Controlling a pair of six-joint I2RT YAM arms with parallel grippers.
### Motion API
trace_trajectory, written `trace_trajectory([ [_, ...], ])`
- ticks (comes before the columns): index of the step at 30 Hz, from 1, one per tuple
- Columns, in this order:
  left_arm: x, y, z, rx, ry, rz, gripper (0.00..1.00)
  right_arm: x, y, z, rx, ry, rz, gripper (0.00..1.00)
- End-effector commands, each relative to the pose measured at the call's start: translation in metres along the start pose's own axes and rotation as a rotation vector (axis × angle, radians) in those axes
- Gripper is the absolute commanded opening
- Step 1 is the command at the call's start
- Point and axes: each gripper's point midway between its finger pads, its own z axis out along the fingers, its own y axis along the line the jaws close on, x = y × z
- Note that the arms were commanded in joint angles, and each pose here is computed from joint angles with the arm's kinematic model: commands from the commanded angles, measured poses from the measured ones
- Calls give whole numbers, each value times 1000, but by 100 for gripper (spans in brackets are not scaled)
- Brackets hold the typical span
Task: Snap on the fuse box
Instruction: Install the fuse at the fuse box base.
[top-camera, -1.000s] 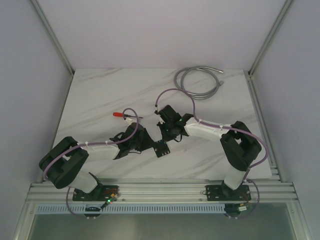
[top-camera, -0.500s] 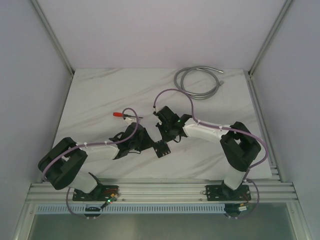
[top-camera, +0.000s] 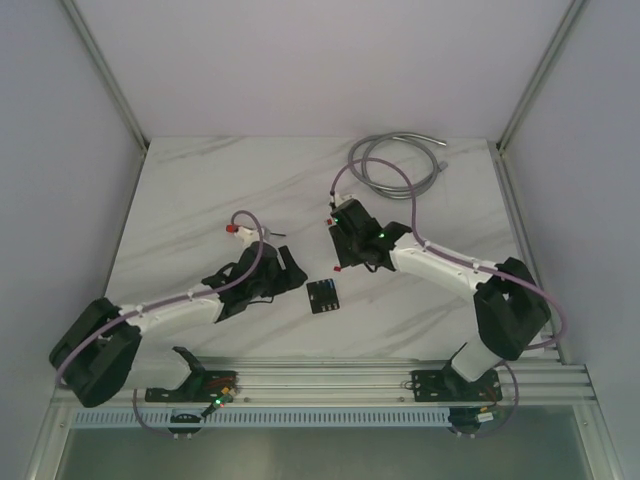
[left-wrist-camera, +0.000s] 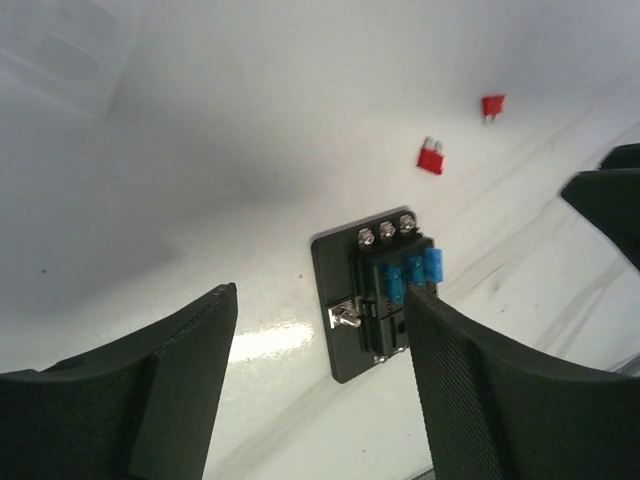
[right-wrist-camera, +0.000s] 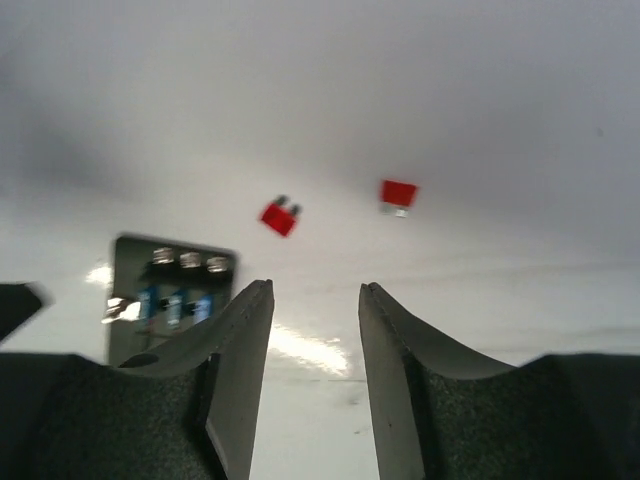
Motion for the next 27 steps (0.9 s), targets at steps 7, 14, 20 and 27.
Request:
trace_trajectory([
  [7,-28,20,-25,-48,-162,9,91,7,-48,39,162,-25,63,48],
  [14,-29,19,-31,-26,-168,25,97,10,-53,64,115,24,32,49],
  [20,-40,14,-40,-8,-206,11,100,6,-56,73,89,37,19,49],
  [27,-42,16,-45,-9,-226,1,100,9,-51,85,47,68,10,48],
])
